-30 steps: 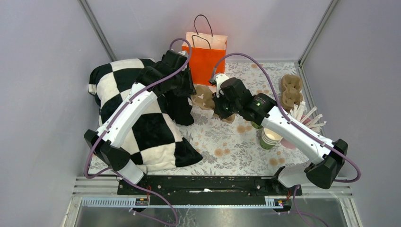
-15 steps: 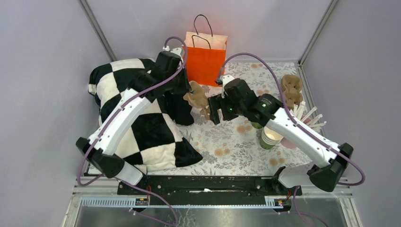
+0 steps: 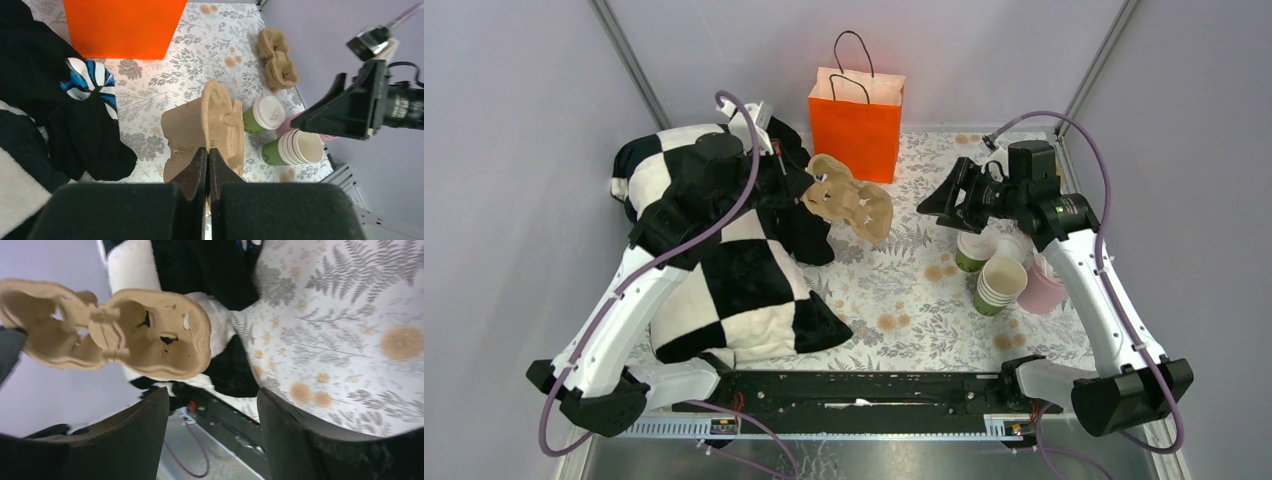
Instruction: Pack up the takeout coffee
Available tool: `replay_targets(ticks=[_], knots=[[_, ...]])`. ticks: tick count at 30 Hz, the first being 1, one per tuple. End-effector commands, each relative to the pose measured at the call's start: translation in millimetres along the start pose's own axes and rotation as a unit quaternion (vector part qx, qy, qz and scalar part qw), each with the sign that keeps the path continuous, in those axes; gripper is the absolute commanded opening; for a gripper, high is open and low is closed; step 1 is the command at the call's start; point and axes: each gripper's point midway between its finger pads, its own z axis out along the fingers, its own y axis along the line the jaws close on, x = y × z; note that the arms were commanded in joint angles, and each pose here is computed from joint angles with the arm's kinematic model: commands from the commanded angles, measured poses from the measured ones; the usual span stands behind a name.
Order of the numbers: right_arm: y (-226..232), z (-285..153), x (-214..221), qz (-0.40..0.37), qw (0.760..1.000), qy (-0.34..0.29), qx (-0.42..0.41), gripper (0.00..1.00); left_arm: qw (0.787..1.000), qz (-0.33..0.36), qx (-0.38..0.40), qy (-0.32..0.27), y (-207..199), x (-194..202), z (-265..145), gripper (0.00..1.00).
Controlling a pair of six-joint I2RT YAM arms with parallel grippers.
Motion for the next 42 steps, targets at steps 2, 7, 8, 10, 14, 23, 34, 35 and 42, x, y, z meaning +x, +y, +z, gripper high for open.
replay_targets(ticks=[2,7,8,10,14,23,34,35,42], knots=[[48.7,-10.7,-4.0,0.040,0.986,0.025,-0.161,0.69,0.994,-0.048,0.054,-0.078,-22.0,-29.0,-24.2,0.00],[68.1,-18.3,-5.6,0.051,0.971,0.012,-0.232,0.66,0.987,-0.088,0.081,-0.107,-32.1,-39.9,-38.8,0.00],[69.9,-19.5,-5.8,0.051,0.970,0.008,-0.239,0.66,0.986,-0.094,0.084,-0.113,-33.7,-42.6,-41.0,0.00],[72.5,-20.7,-6.2,0.055,0.966,0.004,-0.253,0.66,0.983,-0.105,0.094,-0.121,-37.5,-47.1,-44.7,0.00],[81.7,-27.1,-11.5,0.049,0.959,-0.017,-0.279,0.66,0.978,-0.120,0.112,-0.129,-44.4,-52.5,-50.1,0.00],[89.6,-34.0,-19.8,0.047,0.950,-0.050,-0.306,0.57,0.976,-0.122,0.128,-0.125,-49.9,-55.2,-52.9,0.00],[91.6,-36.4,-24.5,0.053,0.944,-0.071,-0.319,0.39,0.975,-0.132,0.134,-0.122,-44.8,-52.3,-55.6,0.00],[91.8,-36.0,-25.0,0.053,0.943,-0.071,-0.320,0.39,0.974,-0.135,0.134,-0.123,-44.3,-52.1,-55.5,0.00],[97.1,-38.4,-25.1,0.051,0.936,-0.069,-0.343,0.33,0.972,-0.144,0.140,-0.121,-44.4,-50.7,-53.8,0.00]])
